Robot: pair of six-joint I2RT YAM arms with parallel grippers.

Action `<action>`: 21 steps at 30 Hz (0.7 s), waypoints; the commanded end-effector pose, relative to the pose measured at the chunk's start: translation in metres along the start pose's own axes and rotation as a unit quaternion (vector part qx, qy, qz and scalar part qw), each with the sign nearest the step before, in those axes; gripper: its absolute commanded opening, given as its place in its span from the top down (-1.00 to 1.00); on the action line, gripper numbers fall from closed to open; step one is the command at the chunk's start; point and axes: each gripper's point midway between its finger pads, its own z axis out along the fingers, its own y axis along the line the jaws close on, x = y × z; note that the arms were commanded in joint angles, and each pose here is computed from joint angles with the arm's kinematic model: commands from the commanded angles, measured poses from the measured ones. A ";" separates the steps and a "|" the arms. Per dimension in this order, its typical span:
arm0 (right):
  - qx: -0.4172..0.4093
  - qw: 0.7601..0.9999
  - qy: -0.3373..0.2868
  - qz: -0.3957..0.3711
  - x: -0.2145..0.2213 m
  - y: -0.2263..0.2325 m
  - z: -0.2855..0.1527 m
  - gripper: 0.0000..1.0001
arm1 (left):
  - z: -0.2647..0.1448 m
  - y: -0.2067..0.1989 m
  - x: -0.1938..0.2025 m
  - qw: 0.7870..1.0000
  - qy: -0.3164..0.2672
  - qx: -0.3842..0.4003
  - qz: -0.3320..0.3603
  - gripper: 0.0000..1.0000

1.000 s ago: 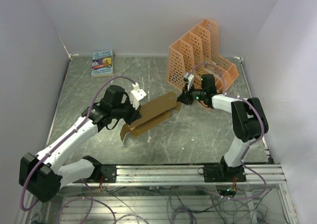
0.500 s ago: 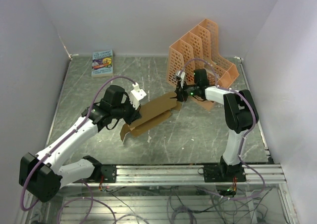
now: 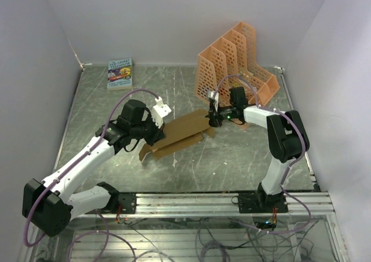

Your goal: Fold the paper box

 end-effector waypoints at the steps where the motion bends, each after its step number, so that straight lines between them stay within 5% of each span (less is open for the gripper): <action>1: -0.024 1.000 -0.015 -0.007 -0.008 0.022 -0.001 0.75 | -0.003 -0.001 -0.005 1.000 -0.006 -0.006 -0.002 0.86; 21: -0.022 0.999 0.003 0.039 0.007 0.044 -0.010 0.64 | -0.009 -0.005 -0.005 1.000 -0.010 0.000 0.007 0.86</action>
